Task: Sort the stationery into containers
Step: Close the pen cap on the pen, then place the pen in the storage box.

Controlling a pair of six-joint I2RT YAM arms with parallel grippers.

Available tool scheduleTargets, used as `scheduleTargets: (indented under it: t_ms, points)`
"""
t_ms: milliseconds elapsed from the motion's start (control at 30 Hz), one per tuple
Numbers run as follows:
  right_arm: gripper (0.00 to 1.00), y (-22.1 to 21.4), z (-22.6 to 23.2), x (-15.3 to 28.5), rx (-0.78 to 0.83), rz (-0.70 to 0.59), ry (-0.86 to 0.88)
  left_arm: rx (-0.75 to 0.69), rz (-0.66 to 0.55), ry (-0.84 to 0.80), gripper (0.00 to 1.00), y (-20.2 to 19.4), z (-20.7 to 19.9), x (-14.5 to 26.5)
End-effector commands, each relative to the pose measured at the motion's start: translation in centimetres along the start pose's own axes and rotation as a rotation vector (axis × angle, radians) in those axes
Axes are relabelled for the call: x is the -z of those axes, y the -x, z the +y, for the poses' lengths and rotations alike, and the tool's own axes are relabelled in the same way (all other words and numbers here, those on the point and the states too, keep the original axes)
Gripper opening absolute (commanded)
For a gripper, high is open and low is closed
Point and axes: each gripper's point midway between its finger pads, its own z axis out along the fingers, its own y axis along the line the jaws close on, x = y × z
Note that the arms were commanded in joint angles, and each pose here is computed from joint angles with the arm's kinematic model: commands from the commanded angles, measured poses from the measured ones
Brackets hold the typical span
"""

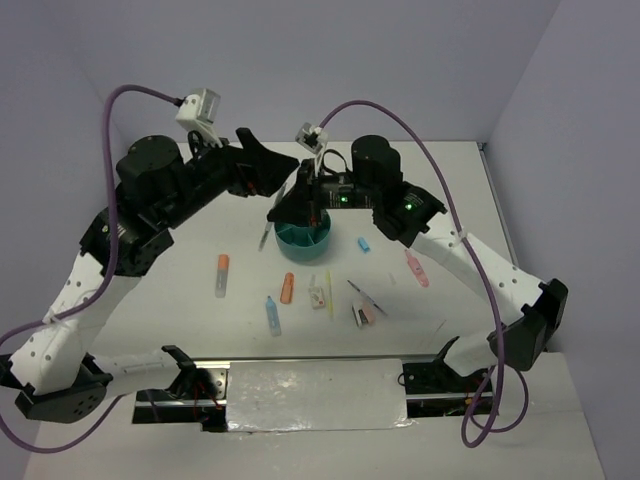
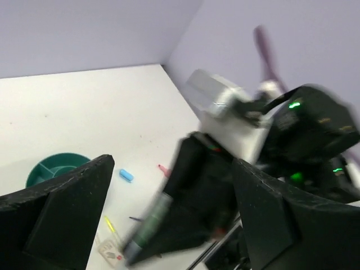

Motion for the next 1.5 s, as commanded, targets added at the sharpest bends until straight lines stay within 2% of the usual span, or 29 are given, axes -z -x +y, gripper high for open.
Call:
scheduleTargets:
  t_ms: [0, 33, 67, 133, 233, 300, 400, 600, 933, 1000, 1033, 1067, 1100, 1133, 1233, 1367, 1467]
  points:
    - [0.0, -1.0, -5.6, -1.1, 0.003, -0.035, -0.203, 0.088, -0.194, 0.212, 0.99, 5.0, 1.7, 4.3]
    - [0.0, -1.3, -7.4, -0.8, 0.001, -0.048, -0.289, 0.109, -0.229, 0.285, 0.99, 5.8, 2.8, 5.4]
    - [0.0, -1.2, -8.2, -0.7, 0.009, -0.064, -0.328, 0.157, -0.209, 0.39, 0.99, 4.8, 4.7, 6.5]
    - [0.0, -1.6, -11.2, 0.0, 0.013, -0.082, -0.466, 0.186, -0.262, 0.529, 0.99, 5.0, 7.1, 8.6]
    - [0.0, -1.8, -15.6, 1.4, 0.032, -0.094, -0.666, 0.185, -0.224, 0.568, 0.99, 3.1, 8.4, 10.0]
    - [0.0, -2.4, -17.8, 1.7, 0.03, -0.086, -0.734, 0.174, -0.183, 0.561, 0.99, 1.5, 8.7, 10.1]
    - [0.0, -2.4, -20.4, 2.4, 0.012, -0.096, -0.773, 0.154, -0.057, 0.568, 0.99, -3.4, 10.2, 10.1]
    - [0.0, -3.7, -24.8, 2.9, 0.014, -0.046, -0.85, 0.185, 0.086, 0.578, 0.99, -9.9, 12.1, 10.5]
    - [0.0, -6.3, -26.5, 1.9, -0.032, -0.007, -0.823, 0.16, 0.183, 0.607, 1.0, -13.9, 13.8, 11.7]
    - [0.08, -7.0, -26.4, 1.7, -0.042, 0.012, -0.809, 0.148, 0.211, 0.607, 0.99, -14.7, 14.0, 11.8]
    - [0.22, -7.0, -26.3, 1.7, -0.045, 0.011, -0.804, 0.146, 0.222, 0.608, 0.99, -15.1, 14.1, 11.8]
    - [0.3, -7.2, -25.9, 1.7, -0.05, 0.012, -0.794, 0.141, 0.243, 0.615, 0.99, -15.9, 14.4, 11.9]
    - [0.41, -7.1, -25.6, 1.6, -0.048, 0.004, -0.783, 0.143, 0.257, 0.616, 0.99, -16.4, 14.5, 11.9]
    - [0.45, -7.1, -25.4, 1.7, -0.052, -0.002, -0.779, 0.144, 0.266, 0.617, 0.99, -16.8, 14.6, 11.9]
    - [0.53, -7.0, -24.4, 2.2, -0.053, -0.018, -0.764, 0.15, 0.301, 0.617, 0.99, -18.5, 15.2, 12.0]
    - [0.57, -5.1, -22.5, 3.6, -0.049, -0.058, -0.777, 0.156, 0.32, 0.591, 0.99, -19.4, 15.1, 11.5]
    - [0.59, -3.2, -21.4, 5.9, -0.07, -0.112, -0.848, 0.151, 0.38, 0.604, 0.99, -20.9, 15.4, 11.0]
